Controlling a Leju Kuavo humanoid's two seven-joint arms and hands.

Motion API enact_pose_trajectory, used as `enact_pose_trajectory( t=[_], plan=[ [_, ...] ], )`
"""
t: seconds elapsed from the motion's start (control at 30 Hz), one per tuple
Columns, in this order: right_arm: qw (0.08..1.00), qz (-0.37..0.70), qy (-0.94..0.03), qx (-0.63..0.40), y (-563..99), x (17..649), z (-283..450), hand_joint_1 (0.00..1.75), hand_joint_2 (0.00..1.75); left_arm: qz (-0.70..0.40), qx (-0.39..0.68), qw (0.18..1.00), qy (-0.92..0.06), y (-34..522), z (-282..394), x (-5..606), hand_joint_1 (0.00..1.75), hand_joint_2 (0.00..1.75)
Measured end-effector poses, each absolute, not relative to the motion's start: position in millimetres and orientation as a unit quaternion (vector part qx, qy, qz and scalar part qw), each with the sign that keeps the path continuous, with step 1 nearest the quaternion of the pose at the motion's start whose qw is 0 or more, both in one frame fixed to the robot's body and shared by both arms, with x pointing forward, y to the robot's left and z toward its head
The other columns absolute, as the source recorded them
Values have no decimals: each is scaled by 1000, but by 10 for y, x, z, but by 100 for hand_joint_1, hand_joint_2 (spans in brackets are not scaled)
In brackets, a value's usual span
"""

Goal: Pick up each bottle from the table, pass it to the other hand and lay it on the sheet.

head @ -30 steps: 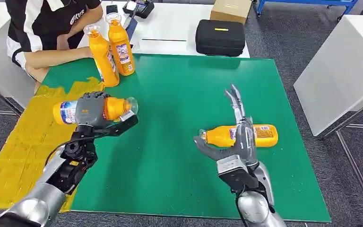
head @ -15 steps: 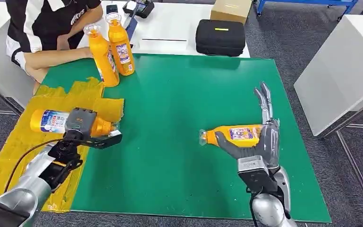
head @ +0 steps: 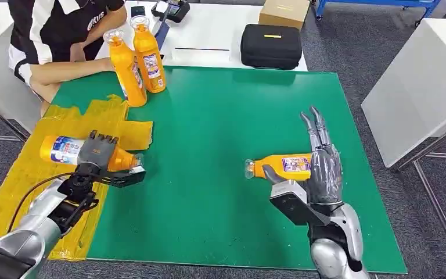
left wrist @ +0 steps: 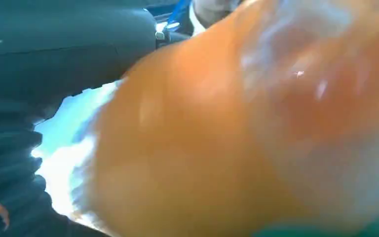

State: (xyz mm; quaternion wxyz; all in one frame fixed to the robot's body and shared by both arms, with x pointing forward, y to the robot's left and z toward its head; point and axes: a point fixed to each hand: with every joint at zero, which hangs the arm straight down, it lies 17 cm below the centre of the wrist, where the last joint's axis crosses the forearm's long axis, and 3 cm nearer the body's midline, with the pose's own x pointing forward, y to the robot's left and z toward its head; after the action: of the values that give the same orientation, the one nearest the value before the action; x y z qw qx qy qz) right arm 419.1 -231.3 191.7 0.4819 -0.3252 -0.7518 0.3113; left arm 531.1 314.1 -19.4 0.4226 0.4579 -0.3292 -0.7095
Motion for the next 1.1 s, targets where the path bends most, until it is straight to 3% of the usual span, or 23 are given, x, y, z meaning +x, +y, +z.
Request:
enact_pose_trajectory(
  t=[0.27,0.3,0.5,0.7,0.77,0.93,0.97,1.1],
  plan=[
    [497,389,-684,-367,-2502,4209,1595,0,0,-657,478,396,-428,2566,101,5391,0,0],
    [498,396,-679,-367,-2512,4209,1569,0,175,-649,473,392,-449,2446,156,5393,0,0],
    [516,439,-638,-365,-2696,4210,1320,0,175,-566,339,417,-626,1617,563,5255,0,0],
    [523,453,-621,-370,-2840,4212,1214,0,175,-520,316,414,-677,1393,903,5216,0,0],
    [531,469,-605,-363,-2878,4202,1108,0,175,-490,212,441,-722,1187,967,5078,0,0],
    [550,505,-580,-325,-3047,4292,767,0,175,-277,-132,467,-829,814,1761,4562,0,0],
    [555,509,-574,-322,-3102,4329,706,0,175,-246,-179,459,-835,817,1921,4487,0,175],
    [576,519,-543,-322,-3326,4468,469,0,175,-159,-297,431,-837,910,2344,4294,0,175]
  ],
)
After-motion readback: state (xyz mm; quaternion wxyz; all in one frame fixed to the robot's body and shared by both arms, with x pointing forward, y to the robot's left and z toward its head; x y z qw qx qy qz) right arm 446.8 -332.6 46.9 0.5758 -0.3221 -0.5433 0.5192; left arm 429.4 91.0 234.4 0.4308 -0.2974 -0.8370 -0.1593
